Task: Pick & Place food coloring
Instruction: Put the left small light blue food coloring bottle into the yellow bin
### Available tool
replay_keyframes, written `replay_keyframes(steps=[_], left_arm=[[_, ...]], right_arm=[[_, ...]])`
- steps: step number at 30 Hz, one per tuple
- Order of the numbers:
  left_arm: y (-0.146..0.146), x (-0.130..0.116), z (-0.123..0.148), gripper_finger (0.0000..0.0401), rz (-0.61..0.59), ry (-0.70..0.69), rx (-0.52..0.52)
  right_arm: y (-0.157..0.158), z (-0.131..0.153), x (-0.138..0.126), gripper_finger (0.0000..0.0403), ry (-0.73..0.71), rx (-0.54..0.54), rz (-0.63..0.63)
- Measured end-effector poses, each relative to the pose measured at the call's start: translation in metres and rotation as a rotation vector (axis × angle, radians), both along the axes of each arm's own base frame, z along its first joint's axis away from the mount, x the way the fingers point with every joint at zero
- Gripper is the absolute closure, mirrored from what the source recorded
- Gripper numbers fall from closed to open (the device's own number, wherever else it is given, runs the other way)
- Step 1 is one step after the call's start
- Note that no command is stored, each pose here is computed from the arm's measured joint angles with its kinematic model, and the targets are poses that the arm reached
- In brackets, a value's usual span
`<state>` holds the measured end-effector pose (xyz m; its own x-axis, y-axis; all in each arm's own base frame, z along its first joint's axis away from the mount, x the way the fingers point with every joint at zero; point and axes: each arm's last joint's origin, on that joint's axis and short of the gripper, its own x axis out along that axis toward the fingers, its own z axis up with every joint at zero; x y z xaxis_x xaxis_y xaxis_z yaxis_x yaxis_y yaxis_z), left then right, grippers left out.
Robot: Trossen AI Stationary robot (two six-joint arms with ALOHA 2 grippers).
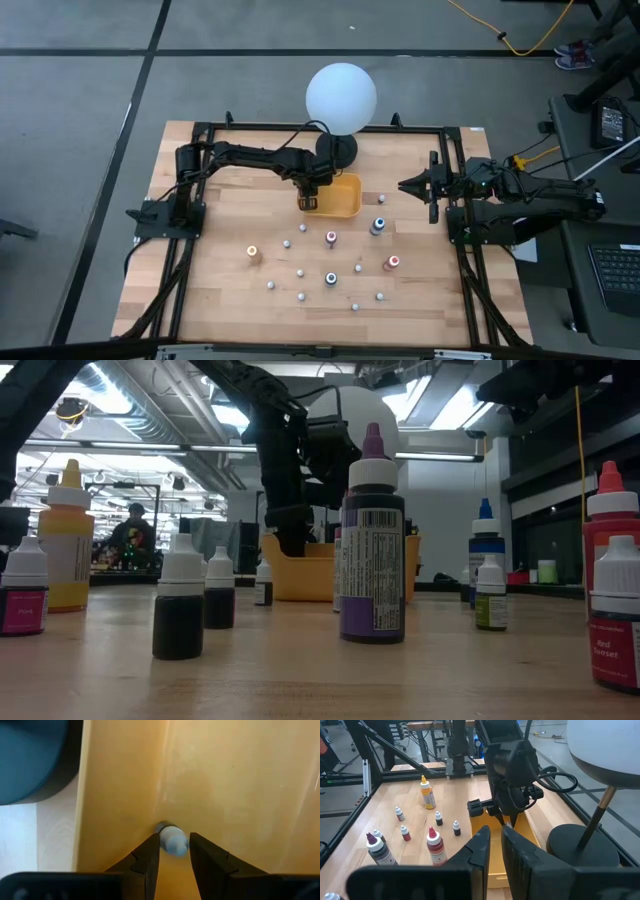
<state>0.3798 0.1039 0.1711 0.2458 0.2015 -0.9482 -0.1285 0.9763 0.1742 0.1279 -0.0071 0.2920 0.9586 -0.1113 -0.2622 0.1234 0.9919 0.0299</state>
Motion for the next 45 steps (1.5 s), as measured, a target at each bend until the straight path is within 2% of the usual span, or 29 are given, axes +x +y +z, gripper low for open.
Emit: replay_keyframes(steps=[9,13,18,21,25,30,45], left_arm=[[-0.0027,0.0002,0.0016,0.0296,-0.002,-0.009,-0.018],[-0.0023,0.0003,0.0041,0.0295,0.008,-0.010,0.024],[-0.0018,0.0000,0.0059,0.0311,0.016,-0.017,0.028],[-0.0035,0.0007,0.0057,0.0321,-0.022,-0.028,-0.017],[-0.0083,0.0045,0.0065,0.0322,-0.106,-0.045,-0.006],[-0.0084,0.0093,0.0083,0.0308,-0.174,-0.082,0.028],[-0.0100,0.0080,0.0077,0.0244,-0.343,-0.021,0.094]], right_arm=[[0.0000,0.0000,0.0000,0.0351,0.000,-0.001,0.000],[0.0000,0.0000,0.0000,0.0351,0.000,-0.002,0.001],[0.0000,0.0000,0.0000,0.0351,0.000,-0.003,0.001],[0.0000,0.0000,0.0000,0.0351,0.000,-0.003,0.001],[0.0000,0.0000,0.0000,0.0351,0.000,-0.003,0.001],[0.0000,-0.0001,0.0001,0.0351,0.001,-0.003,0.001],[0.0000,0.0000,0.0000,0.0351,0.000,0.000,0.000]])
